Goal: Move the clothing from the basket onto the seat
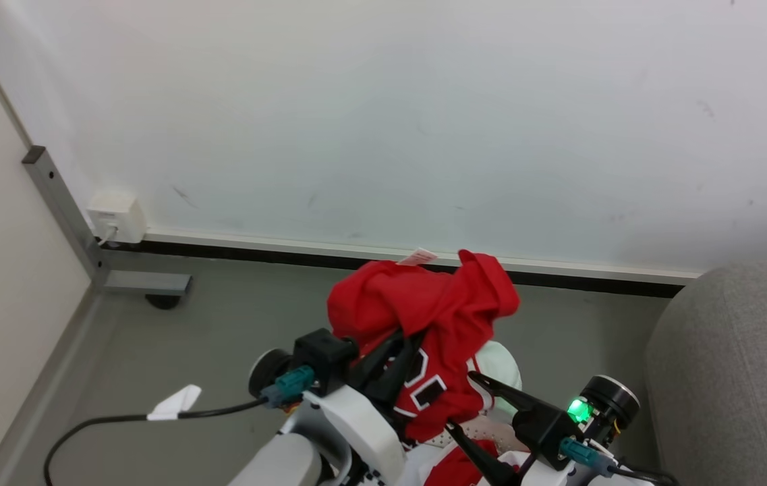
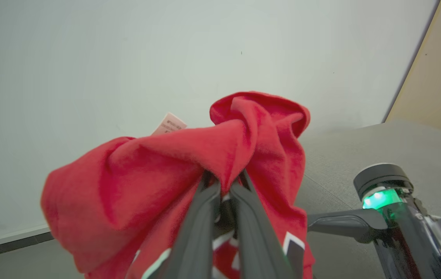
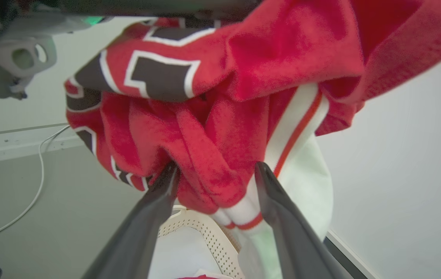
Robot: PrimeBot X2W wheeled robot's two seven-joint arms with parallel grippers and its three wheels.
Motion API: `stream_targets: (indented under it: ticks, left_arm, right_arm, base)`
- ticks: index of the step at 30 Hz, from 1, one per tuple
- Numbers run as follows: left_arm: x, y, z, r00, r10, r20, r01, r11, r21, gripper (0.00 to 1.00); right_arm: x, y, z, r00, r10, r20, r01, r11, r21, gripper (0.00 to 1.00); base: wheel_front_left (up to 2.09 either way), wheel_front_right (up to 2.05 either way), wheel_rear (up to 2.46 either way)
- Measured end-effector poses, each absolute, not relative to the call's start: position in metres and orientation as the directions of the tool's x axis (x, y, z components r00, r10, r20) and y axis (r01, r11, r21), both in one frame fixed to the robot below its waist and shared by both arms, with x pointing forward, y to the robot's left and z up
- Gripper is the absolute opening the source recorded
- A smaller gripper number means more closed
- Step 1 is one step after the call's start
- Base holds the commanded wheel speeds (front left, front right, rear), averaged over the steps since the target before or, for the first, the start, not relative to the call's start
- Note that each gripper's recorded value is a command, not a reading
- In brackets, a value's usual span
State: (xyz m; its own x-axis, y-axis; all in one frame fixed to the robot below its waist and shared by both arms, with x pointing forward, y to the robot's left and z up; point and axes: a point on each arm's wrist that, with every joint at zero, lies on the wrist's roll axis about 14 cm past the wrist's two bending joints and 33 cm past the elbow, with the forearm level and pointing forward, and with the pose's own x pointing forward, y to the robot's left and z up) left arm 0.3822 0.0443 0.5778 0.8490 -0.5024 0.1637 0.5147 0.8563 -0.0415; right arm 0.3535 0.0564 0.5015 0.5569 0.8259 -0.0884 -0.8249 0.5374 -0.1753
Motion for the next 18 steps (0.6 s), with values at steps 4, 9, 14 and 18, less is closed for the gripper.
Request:
stream_targets:
  ticks: [4,9,14,18]
  left_arm:
    - [0.375,0.037,0.575,0.838,-0.524,0.152,0.534,0.844,-0.039,0.0]
    - [0.37,0.036,0.573,0.839,-0.524,0.148,0.535,0.844,-0.042,0.0]
    - [0.37,0.043,0.571,0.85,-0.507,0.143,0.519,0.853,-0.06,0.0]
    - [0.371,0.045,0.569,0.853,-0.501,0.143,0.514,0.855,-0.067,0.0]
  right_arm:
    - [0.355,0.068,0.5,0.529,0.843,-0.101,-0.842,0.506,-0.186,1.0]
    - [0.358,0.078,0.5,0.529,0.844,-0.093,-0.845,0.513,-0.152,1.0]
    - [0.368,0.081,0.51,0.557,0.829,-0.054,-0.829,0.55,-0.102,0.0]
    - [0.369,0.08,0.517,0.571,0.821,-0.022,-0.819,0.568,-0.08,0.0]
  base:
    - [0.0,0.0,0.0]
    - [0.0,0.0,0.0]
    - [0.0,0.0,0.0]
    - [0.0,0.0,0.0]
